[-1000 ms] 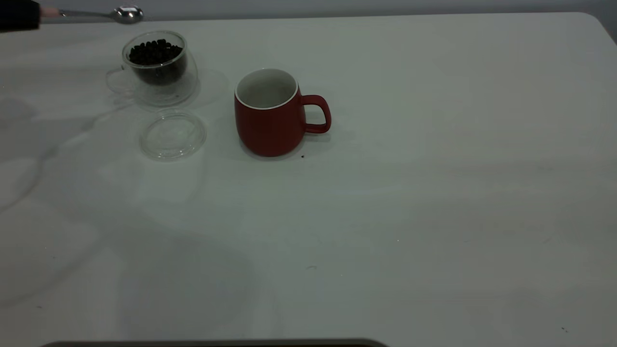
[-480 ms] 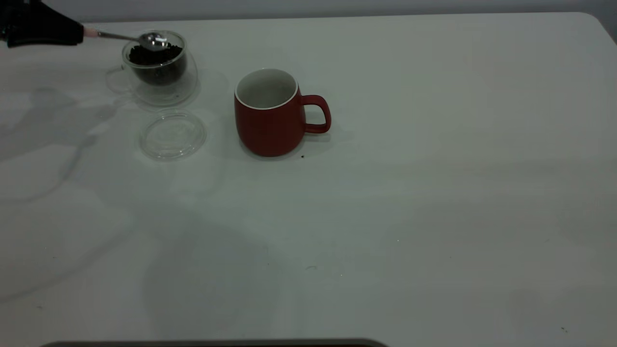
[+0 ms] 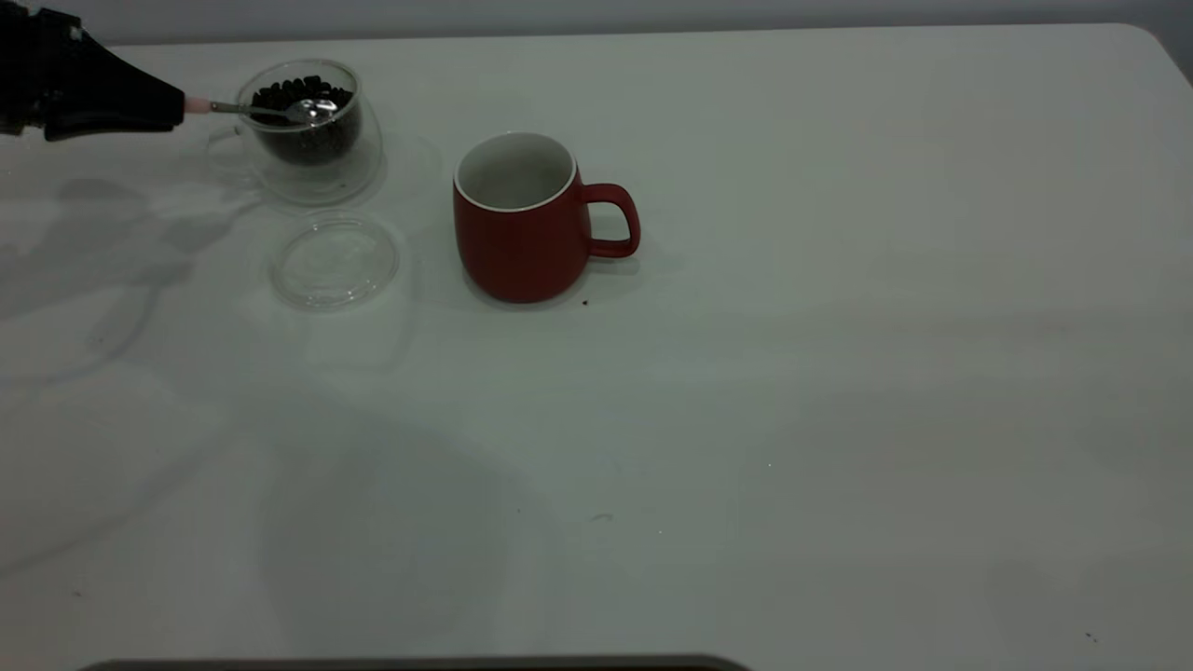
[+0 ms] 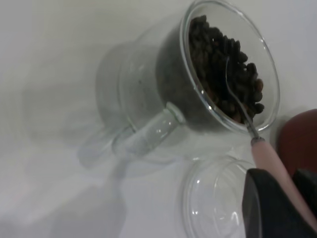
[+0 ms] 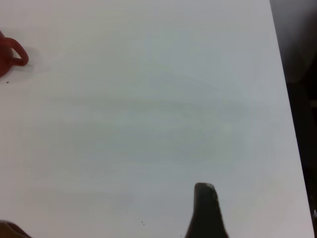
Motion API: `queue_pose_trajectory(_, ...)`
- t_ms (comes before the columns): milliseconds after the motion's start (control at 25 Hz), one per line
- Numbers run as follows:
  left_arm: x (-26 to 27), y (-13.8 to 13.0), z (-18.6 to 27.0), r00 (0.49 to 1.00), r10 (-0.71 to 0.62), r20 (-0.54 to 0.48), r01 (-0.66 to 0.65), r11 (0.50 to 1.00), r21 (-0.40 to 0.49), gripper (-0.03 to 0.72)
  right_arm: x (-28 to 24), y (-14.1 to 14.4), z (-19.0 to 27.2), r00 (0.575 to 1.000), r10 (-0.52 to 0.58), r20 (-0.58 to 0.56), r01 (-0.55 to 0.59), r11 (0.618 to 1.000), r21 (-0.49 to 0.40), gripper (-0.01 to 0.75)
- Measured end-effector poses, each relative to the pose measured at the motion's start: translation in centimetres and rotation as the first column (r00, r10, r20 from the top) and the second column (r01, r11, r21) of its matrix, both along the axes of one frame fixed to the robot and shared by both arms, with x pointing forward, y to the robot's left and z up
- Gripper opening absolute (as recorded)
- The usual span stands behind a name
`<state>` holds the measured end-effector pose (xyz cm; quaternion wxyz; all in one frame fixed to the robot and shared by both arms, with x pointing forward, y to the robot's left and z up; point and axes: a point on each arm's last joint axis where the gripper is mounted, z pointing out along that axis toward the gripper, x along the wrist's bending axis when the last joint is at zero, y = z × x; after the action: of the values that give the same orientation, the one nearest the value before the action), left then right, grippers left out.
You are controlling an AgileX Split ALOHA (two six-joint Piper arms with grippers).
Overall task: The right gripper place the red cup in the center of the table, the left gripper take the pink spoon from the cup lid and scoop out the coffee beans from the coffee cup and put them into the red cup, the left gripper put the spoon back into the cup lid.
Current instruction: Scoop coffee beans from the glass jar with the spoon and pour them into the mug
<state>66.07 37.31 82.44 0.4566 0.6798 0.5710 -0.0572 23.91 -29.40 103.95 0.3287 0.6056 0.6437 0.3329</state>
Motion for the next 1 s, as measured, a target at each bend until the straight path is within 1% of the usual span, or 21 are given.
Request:
queue_pose_trajectory(280,0.0,-0.1,0.0,0.99,0.083,-0.118,-0.092,0.992,-0.08,0.12,0.0,0.0,0.0,1.0,0.0,-0.001,0.0,1.0,0.0,0.59)
queue_pose_trajectory(520,-0.1,-0.2,-0.4,0.964,0.143,-0.222,-0.178,0.974,-0.143,0.12,0.0,0.0,0.0,1.0,0.0,-0.001,0.0,1.0,0.0,0.59)
queue_pose_trajectory(640,-0.1,-0.2,-0.9,0.946,0.169,-0.276,-0.225,0.957,-0.182,0.12,0.0,0.0,0.0,1.0,0.0,-0.001,0.0,1.0,0.0,0.59)
queue_pose_trajectory(760,-0.4,0.0,-1.6,0.932,0.172,-0.318,-0.256,0.935,-0.244,0.12,0.0,0.0,0.0,1.0,0.0,-0.001,0.0,1.0,0.0,0.59)
queue_pose_trajectory(880,-0.7,0.5,-2.1,0.923,0.174,-0.344,-0.288,0.904,-0.317,0.119,0.0,0.0,0.0,1.0,0.0,-0.001,0.0,1.0,0.0,0.59)
queue_pose_trajectory(1000,-1.0,1.2,-2.3,0.92,0.172,-0.353,-0.303,0.883,-0.358,0.119,0.0,0.0,0.0,1.0,0.0,-0.001,0.0,1.0,0.0,0.59)
